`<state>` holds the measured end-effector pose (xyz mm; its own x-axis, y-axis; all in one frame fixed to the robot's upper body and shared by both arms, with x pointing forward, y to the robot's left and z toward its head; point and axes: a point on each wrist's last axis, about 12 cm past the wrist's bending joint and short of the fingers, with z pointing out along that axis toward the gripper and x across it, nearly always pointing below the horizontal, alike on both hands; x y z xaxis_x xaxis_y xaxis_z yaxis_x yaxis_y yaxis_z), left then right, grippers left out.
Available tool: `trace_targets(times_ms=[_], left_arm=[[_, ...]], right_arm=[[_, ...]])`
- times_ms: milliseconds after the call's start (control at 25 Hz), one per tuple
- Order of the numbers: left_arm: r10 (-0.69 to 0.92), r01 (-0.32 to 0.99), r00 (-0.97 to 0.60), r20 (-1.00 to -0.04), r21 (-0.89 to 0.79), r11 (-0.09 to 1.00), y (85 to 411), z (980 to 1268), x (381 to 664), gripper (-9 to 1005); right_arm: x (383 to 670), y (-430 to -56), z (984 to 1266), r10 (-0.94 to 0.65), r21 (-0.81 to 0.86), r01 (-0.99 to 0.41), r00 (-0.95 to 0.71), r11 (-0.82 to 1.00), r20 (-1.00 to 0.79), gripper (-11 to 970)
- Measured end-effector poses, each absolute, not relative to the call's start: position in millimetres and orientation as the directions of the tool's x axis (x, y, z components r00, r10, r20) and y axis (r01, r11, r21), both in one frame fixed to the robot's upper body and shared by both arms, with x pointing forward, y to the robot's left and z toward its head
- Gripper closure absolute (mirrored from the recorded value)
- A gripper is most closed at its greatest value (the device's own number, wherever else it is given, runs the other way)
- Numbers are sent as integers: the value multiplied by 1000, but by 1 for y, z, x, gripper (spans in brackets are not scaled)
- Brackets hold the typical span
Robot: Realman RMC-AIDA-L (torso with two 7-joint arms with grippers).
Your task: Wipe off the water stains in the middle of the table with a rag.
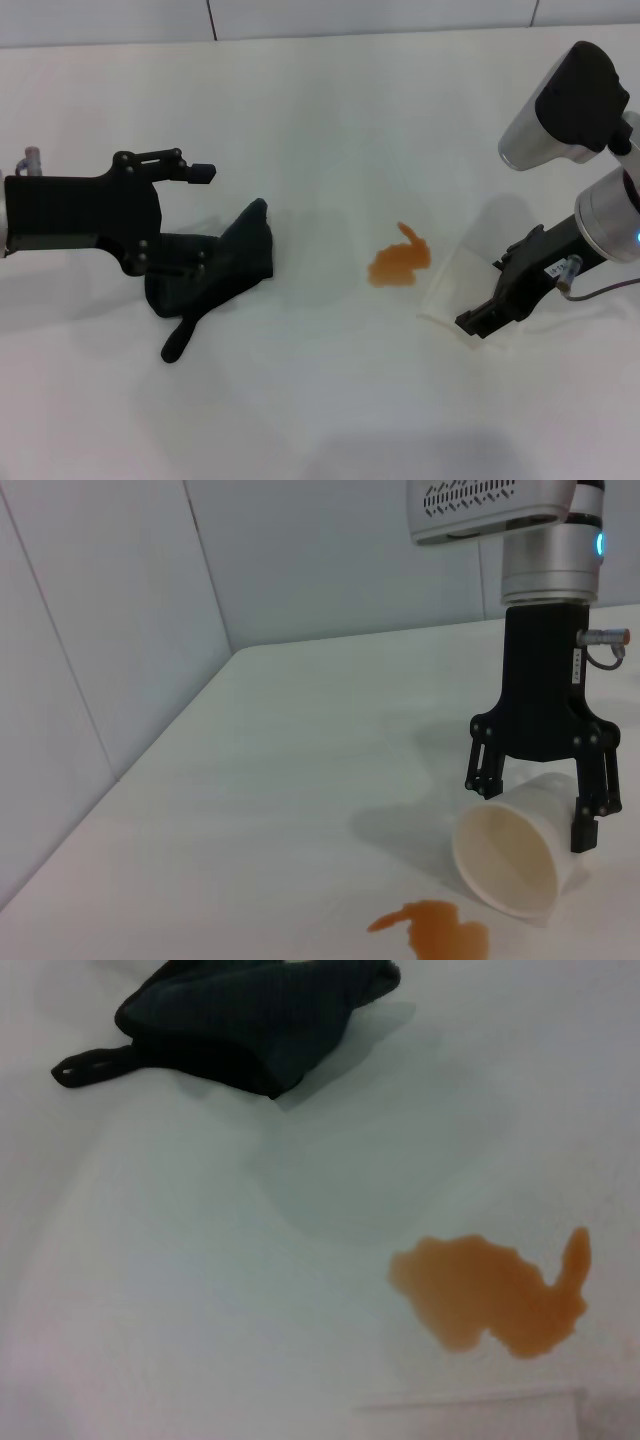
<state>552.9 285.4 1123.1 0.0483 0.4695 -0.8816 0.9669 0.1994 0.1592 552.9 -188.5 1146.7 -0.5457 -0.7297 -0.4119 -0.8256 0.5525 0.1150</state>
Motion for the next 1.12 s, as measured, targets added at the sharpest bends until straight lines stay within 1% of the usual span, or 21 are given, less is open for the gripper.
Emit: trace_targets(times_ms=[240,360,440,680,880,1120], left_arm=[[468,967,49,-882,160,200,285,1123,553,131],[468,966,47,-883,159,202,286,1123,552,131],[468,966,45,-883,157,204,287,1122,551,131],[469,966,49,-882,162,203,287,1121,551,132],[468,964,64,-882,176,198,286,1121,550,132],[465,964,70,-883,179,195,285,1119,549,132]], right_arm=[[553,-187,1150,-733,110,-832,-535,544,-420,171],[554,-186,1157,-728,98,-835,-524,541,-441,224],[556,-187,1167,-717,77,-835,-511,545,-474,241],[566,-199,1176,-659,55,-811,-511,582,-552,284],[571,-216,1170,-565,83,-796,-495,600,-660,301],[570,-241,1145,-429,143,-780,-476,609,-768,301]])
